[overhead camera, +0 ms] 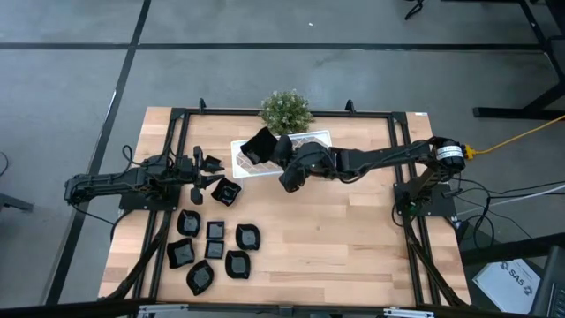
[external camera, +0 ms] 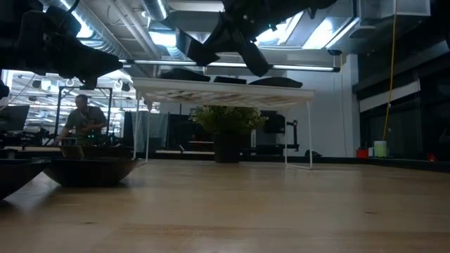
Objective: Pick & Place Mini shaped plates
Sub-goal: Stack the distorted square plate on top of the distorted square plate on the shelf
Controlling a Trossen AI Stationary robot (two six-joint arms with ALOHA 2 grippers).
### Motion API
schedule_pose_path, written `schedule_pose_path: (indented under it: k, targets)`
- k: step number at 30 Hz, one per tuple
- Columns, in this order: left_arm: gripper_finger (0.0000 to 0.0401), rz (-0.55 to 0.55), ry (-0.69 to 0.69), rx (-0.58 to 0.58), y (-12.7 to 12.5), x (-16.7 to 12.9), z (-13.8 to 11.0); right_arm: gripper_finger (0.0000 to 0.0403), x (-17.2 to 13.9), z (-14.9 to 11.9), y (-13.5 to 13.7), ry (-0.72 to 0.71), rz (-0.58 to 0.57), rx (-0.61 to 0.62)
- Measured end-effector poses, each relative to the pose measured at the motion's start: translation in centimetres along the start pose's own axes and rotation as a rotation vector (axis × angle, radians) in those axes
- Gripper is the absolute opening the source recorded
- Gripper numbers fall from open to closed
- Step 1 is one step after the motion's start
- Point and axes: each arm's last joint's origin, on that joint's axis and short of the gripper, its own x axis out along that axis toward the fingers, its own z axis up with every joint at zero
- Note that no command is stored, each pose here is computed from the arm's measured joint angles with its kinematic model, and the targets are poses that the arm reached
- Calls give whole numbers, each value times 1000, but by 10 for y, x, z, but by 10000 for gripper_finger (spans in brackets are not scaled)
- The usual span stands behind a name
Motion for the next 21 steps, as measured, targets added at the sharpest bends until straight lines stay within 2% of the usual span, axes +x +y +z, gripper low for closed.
schedule_pose_path:
  k: [5, 14, 21]
  targets:
    - [100, 0, -1, 0, 0, 0, 0, 6, 0, -1, 1, 1, 12, 15]
    - [100, 0, 0, 0, 0, 0, 0, 7, 6, -16, -1, -44, 30, 172]
    - [100, 0, 0, 0, 0, 0, 0, 16, 10, -20, -2, -147, 58, 266]
